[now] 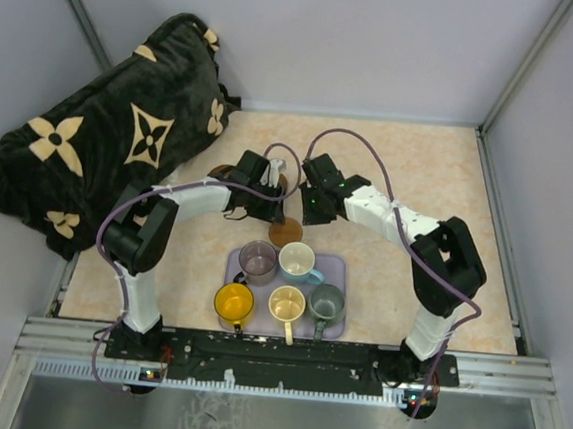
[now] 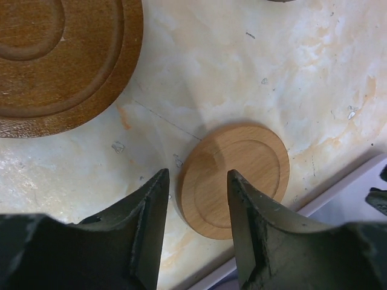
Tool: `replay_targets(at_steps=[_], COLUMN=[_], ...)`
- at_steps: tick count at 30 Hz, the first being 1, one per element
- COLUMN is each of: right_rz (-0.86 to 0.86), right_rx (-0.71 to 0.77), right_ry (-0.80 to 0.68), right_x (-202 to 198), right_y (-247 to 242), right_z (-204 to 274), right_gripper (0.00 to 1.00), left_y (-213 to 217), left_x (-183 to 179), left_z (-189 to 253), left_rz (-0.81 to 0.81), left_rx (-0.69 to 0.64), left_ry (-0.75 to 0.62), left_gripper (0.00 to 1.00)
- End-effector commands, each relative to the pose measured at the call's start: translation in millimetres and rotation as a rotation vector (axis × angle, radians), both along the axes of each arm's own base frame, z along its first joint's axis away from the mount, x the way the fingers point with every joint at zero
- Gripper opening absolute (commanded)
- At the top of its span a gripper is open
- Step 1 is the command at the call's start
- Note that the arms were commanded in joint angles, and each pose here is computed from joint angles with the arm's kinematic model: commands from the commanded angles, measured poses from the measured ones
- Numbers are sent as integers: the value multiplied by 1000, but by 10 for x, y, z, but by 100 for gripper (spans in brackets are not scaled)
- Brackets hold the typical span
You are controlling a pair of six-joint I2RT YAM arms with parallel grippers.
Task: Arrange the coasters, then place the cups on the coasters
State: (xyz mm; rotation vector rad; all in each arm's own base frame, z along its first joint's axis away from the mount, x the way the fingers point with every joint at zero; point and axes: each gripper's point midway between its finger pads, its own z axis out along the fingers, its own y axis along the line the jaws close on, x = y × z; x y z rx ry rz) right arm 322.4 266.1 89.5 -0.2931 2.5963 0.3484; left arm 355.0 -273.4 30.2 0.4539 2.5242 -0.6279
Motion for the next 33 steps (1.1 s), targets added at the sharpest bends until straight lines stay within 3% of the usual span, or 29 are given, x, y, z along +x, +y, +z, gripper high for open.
replay_targets(at_steps=[1,9,19,26,33], right_rz=[56,109,124,88,-9], right_rx=[80,107,95,55,-74], right_ry=[-28,-30,3,18,66], right_x=[56,118,124,91,42], right_y=[204,406,519,412,73], right_z=[62,15,-256,-485,-808], right_gripper=[21,20,20,19,17], left_y=[17,206,974,1548,1614], left_x=[-4,63,35,-64,-111], left_z=[78,461,1258,1869,1799], left_rz=[-5,79,284,397,406], left_rx=[17,34,136,42,47], left_ry=[-30,-161,-357,-465,-438], left_gripper=[52,69,71,75,75])
